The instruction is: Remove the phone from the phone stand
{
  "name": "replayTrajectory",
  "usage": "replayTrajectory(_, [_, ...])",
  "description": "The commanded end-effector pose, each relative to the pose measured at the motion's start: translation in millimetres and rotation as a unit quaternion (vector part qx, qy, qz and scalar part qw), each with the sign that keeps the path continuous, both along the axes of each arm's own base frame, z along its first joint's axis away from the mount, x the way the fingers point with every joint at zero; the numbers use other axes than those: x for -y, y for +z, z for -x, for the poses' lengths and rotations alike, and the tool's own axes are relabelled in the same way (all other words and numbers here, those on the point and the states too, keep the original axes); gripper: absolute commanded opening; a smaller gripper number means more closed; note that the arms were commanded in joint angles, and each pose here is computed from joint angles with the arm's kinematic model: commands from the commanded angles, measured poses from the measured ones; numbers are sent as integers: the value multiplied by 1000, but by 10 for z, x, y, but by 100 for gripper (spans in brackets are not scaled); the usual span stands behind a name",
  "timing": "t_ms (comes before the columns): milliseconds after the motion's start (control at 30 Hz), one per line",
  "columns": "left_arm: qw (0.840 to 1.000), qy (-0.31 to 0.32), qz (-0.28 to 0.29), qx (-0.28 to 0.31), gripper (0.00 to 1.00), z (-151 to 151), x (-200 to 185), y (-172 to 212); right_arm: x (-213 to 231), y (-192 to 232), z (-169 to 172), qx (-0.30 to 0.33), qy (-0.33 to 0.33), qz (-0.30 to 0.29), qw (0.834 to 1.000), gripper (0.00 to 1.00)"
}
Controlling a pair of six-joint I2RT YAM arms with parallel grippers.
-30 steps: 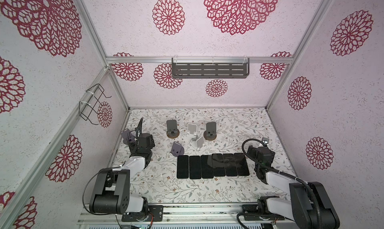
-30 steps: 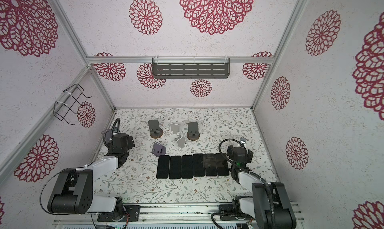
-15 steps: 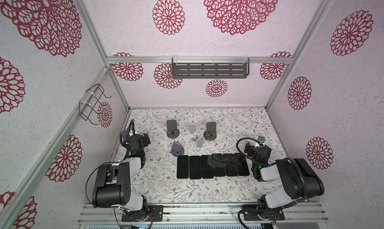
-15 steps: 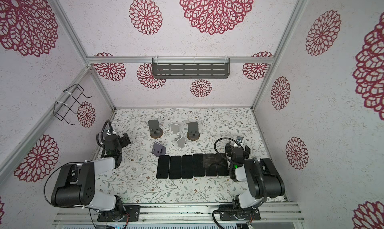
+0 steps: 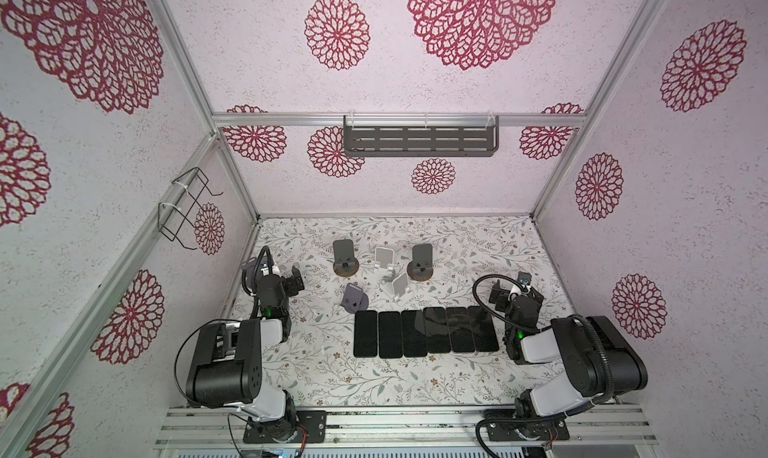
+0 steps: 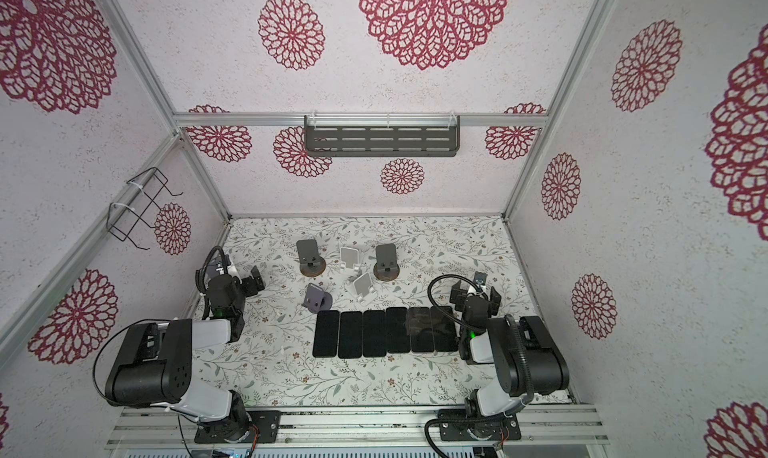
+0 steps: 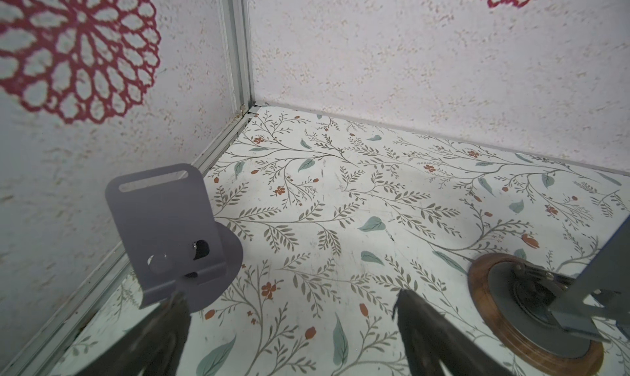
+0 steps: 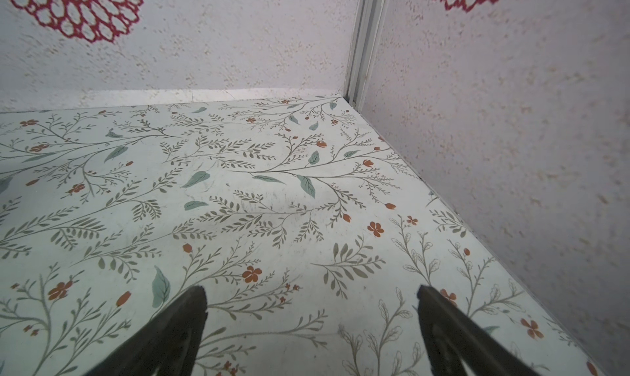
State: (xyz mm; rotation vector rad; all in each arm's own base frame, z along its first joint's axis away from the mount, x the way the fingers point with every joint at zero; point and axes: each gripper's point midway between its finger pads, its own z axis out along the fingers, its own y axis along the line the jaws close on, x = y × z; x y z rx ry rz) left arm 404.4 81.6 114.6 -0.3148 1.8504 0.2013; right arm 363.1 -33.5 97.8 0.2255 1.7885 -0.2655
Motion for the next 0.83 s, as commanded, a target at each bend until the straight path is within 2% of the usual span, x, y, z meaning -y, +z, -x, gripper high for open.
replayTrajectory(0, [1000, -9, -10, 11, 97, -10, 9, 48, 23, 199, -56, 35, -3, 2, 999, 99])
replayTrajectory(800, [1000, -9, -10, 12, 97, -10, 8, 51, 29, 196, -60, 34, -4, 1, 999, 99])
